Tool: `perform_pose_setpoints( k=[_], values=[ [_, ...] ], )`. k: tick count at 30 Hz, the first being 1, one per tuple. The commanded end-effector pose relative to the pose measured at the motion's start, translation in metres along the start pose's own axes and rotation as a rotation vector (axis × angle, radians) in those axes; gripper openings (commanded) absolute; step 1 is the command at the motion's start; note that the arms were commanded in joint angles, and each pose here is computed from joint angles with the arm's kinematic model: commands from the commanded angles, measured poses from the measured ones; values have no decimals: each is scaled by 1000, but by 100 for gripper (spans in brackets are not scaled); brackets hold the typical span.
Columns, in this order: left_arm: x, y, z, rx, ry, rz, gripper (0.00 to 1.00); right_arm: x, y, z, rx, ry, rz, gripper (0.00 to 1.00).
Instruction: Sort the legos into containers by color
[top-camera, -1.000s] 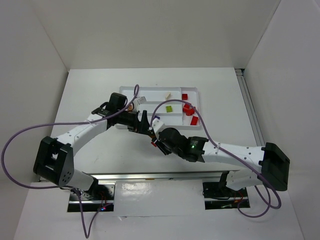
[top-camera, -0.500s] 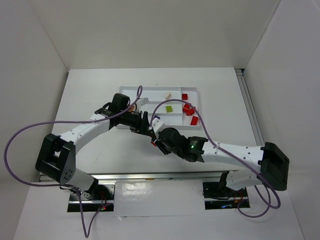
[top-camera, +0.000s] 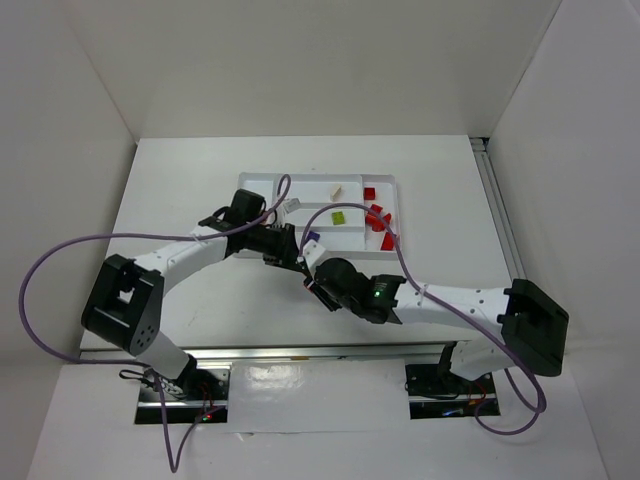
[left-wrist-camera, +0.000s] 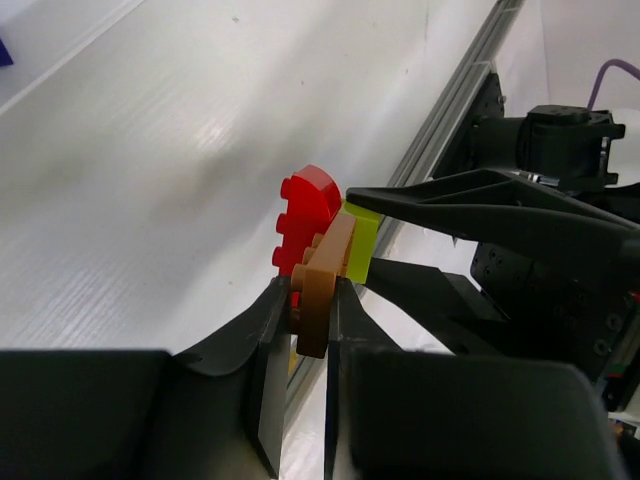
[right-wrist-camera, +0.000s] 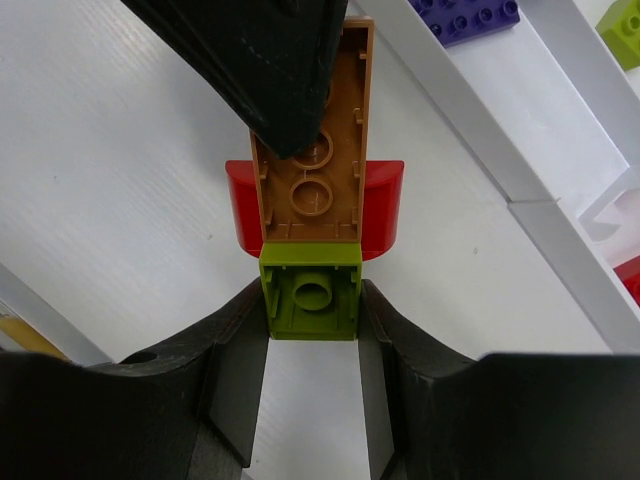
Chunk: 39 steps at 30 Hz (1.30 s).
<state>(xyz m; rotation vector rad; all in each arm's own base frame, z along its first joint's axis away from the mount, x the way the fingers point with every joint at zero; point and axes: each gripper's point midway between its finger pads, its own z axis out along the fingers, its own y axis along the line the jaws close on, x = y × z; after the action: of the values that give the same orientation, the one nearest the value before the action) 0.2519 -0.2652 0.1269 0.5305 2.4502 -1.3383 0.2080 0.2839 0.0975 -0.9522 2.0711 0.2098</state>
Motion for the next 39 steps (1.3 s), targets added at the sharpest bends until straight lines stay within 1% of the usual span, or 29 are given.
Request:
perform_pose_setpoints(
  k=[1,7,15,23,27,30,31,32,33,35,36,38,39],
  values=[
    [-4,-1,7,11,0,20,0,-26,-6,4,25,-94,47,33],
    [-12,9,10,-40,-4,-2,0,-25,-11,-3,34,-96,48,31],
    [-21,20,13,-98,-19,-15,0,-51,-25,-33,63,-167,96,31],
    [-21,25,14,-124,-14,-28,0,-59,-30,-41,80,-183,112,31],
    [-22,25,10,-146,-16,-32,0,-57,-42,-41,150,-172,133,31],
    [-27,29,-4,-248,-15,-28,0,-68,-58,-39,193,-177,187,31],
    [-31,28,-10,-281,-20,-30,0,-74,-58,-39,171,-185,211,31],
    [-22,35,-18,-346,8,-47,0,-83,-61,-38,161,-202,228,31],
    [-22,41,-30,-382,-4,-55,0,-87,-73,-37,165,-213,266,31],
    [-20,45,-47,-444,-17,-64,0,-99,-77,-28,121,-217,301,31],
    [-19,44,-55,-460,-23,-74,0,-101,-95,-24,138,-212,331,31],
    [-25,36,-71,-465,-81,-52,0,-103,-99,-4,90,-185,361,31],
    [-26,35,-77,-469,-96,-64,0,-118,-106,-2,80,-204,376,31]
  ],
)
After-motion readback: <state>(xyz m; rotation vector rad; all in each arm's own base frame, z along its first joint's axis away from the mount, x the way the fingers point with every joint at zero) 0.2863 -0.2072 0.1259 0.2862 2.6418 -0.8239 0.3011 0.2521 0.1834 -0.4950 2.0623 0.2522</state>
